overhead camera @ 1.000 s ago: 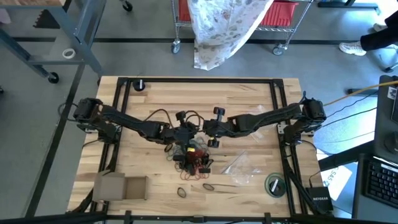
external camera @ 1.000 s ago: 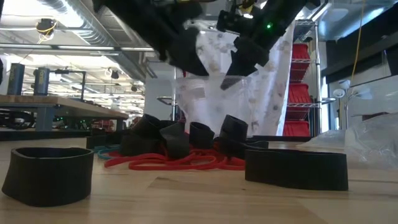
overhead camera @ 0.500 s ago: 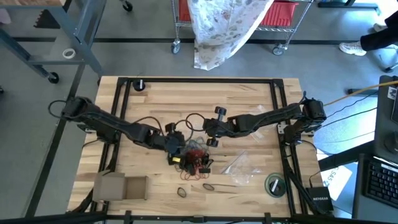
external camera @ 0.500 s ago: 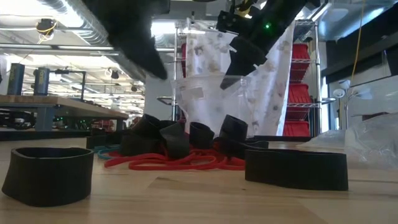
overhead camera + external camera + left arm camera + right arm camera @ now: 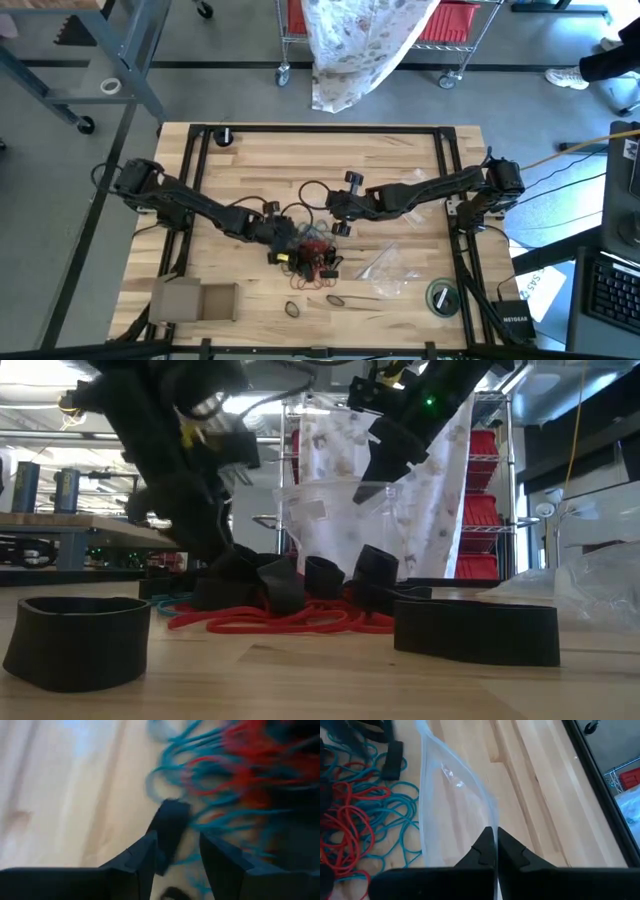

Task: Sort rubber bands
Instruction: Put the black rubber band into the transparent zip lock bag

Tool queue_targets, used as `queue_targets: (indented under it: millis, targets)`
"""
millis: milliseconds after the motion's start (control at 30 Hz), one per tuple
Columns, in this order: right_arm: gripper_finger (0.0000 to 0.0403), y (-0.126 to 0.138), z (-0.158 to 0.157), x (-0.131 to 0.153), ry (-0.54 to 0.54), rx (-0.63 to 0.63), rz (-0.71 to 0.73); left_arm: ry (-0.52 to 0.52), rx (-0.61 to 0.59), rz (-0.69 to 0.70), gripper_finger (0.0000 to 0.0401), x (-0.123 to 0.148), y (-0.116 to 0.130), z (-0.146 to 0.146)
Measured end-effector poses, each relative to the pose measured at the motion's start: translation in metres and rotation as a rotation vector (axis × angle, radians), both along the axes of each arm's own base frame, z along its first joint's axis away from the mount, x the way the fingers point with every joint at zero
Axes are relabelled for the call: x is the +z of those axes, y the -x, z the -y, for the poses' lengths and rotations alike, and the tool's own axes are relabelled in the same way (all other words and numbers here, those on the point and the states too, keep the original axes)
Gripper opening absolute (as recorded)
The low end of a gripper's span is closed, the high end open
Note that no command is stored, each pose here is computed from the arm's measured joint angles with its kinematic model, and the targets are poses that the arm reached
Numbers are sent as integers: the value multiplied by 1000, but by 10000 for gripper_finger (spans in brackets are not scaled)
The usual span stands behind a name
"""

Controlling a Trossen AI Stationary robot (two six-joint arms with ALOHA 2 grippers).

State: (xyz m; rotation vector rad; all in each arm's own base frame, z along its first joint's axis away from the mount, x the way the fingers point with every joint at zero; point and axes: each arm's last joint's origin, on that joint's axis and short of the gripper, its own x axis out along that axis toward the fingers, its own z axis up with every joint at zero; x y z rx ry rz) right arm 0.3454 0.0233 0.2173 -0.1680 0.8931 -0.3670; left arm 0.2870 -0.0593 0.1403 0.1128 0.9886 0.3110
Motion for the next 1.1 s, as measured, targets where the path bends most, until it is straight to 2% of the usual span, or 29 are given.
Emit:
queue_targets:
  millis: [133,233,367,467,567,633,767,933,1100]
  targets:
    - [1,-1,0,-1,0,0,2,-53,45,8,136,-3,-1,-5]
    - [1,-1,0,-2,1,1,-2,-66,63,11,116,-2,-2,-8]
    - [1,-1,0,-2,2,3,-1,-64,78,10,68,-2,-3,-12]
    - [1,-1,0,-2,2,3,-1,-19,80,2,23,-3,-3,-16]
    - [1,-1,0,-2,2,3,-2,2,94,11,5,-2,-4,-17]
    - [1,-1,0,-2,1,3,-1,19,113,37,14,3,-4,-17]
    - [1,-1,-1,-2,-21,19,-5,93,149,72,61,10,-5,-18]
    - [1,-1,-1,-2,-23,21,-8,102,140,79,119,7,-6,-17]
    - [1,-1,-1,-2,-23,22,-8,98,137,53,138,-8,-7,-20]
